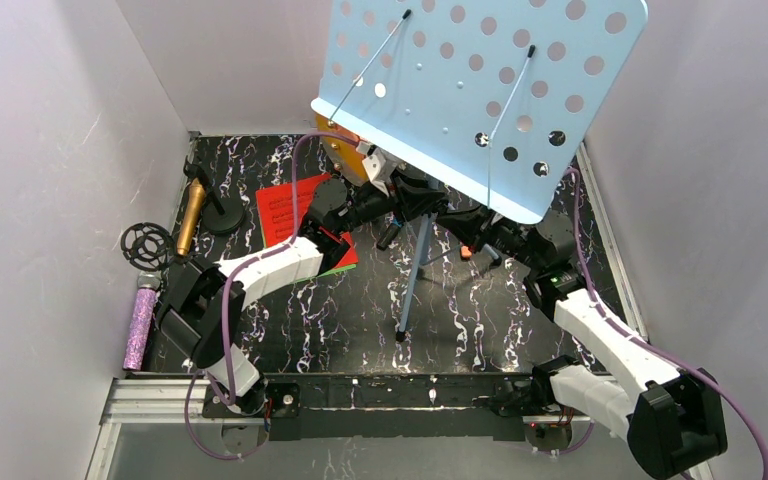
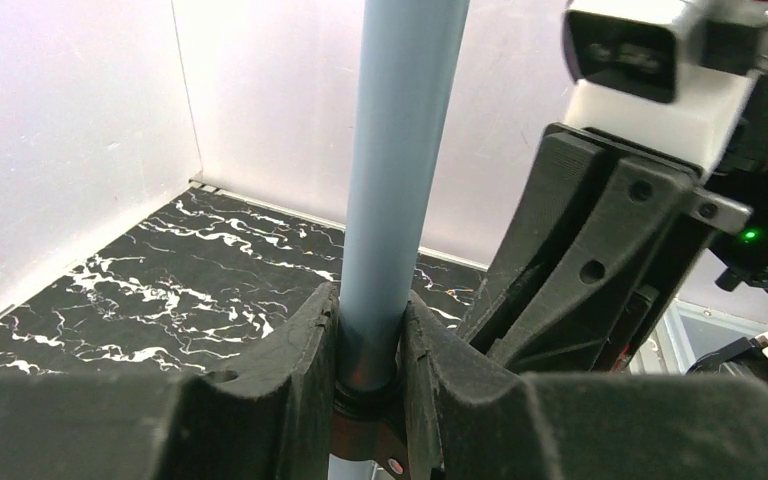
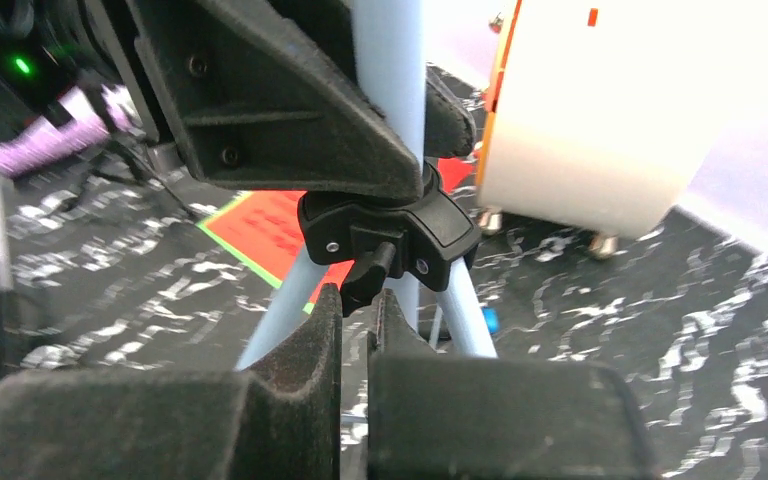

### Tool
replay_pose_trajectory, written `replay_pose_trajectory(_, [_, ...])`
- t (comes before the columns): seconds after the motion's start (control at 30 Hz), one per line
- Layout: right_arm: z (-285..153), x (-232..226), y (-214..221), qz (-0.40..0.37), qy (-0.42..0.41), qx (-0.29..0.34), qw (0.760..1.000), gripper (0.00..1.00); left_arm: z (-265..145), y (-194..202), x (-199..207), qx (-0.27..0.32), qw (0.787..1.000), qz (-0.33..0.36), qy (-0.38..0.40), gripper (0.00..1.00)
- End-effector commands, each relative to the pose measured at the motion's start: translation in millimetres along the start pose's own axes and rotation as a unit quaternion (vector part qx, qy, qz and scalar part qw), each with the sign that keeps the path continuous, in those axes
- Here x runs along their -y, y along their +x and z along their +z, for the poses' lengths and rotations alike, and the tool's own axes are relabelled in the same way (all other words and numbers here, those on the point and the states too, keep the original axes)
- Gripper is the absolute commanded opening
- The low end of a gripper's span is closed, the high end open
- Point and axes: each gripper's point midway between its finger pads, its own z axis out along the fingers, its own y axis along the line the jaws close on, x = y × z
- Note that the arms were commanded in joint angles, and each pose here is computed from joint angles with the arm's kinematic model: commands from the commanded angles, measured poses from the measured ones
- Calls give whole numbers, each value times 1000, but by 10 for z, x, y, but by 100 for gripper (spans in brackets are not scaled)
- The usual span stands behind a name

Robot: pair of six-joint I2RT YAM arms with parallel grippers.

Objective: Pack up the instrument practice props
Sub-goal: Unscrew the knob on the music stand.

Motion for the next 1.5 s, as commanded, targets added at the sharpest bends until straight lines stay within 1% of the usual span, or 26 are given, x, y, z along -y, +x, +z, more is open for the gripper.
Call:
replay_pose_trajectory(0.0, [15,-76,438,-195,-47,-78,976,1,-141,541,9,-102,992,-72,-19,0])
replay_pose_trajectory(0.1, [10,2,490,-261,-41,-125,956,1,-184,566,28,-108,991,-74,-19,0])
replay_pose_trajectory(0.17, [-6,59,439,-292,-32,-136,946,1,-214,551,42,-107,992,-71,-20,0])
replay_pose_trajectory(0.27, [-38,44,332,-332,-31,-129,934,1,-246,471,51,-99,993,-61,-26,0])
replay_pose_trajectory(0.37, [-70,83,262,-379,-18,-124,917,1,-251,414,72,-95,993,-60,-24,0])
replay_pose_trajectory(0.43, [-71,120,246,-414,-8,-128,901,1,-252,403,62,-94,993,-62,-29,0])
replay_pose_trajectory(0.47, [-70,152,224,-438,2,-129,890,1,-249,406,57,-95,993,-64,-31,0])
replay_pose_trajectory(0.53, [-55,173,162,-479,19,-117,870,1,-242,426,47,-100,992,-66,-31,0])
replay_pose_trajectory(0.57, [-45,161,147,-484,16,-113,868,1,-242,437,43,-102,992,-68,-30,0])
replay_pose_trajectory(0.6, [-24,138,125,-477,10,-112,872,1,-240,438,42,-102,992,-69,-30,0])
replay_pose_trajectory(0.67, [22,67,106,-435,-9,-124,892,2,-248,434,24,-102,992,-68,-33,0])
replay_pose_trajectory(0.7, [27,21,123,-411,-16,-126,903,9,-251,425,16,-102,992,-65,-34,0])
replay_pose_trajectory(0.73, [25,-25,123,-391,-20,-120,912,19,-257,419,10,-102,992,-63,-35,0])
replay_pose_trajectory(0.8, [4,-95,76,-373,-18,-93,923,35,-266,429,1,-105,992,-60,-37,0])
replay_pose_trajectory(0.87, [-17,-143,-24,-363,-7,-56,930,43,-265,428,2,-106,992,-60,-37,0])
replay_pose_trajectory(0.93, [-23,-166,-143,-359,2,-29,933,48,-261,429,3,-106,992,-60,-36,0])
replay_pose_trajectory(1.03, [1,-190,-250,-362,2,-12,932,49,-267,434,-3,-108,992,-59,-38,0])
replay_pose_trajectory(1.13, [36,-152,-353,-378,14,7,926,49,-266,453,-11,-111,991,-59,-39,0])
replay_pose_trajectory(1.3, [94,-132,-399,-395,12,8,919,46,-261,495,-22,-116,990,-65,-40,0])
replay_pose_trajectory(1.37, [109,-125,-392,-400,10,6,916,43,-255,500,-17,-117,990,-66,-38,0])
replay_pose_trajectory(1.47, [137,-131,-366,-409,0,1,913,36,-261,514,-22,-118,990,-66,-39,0])
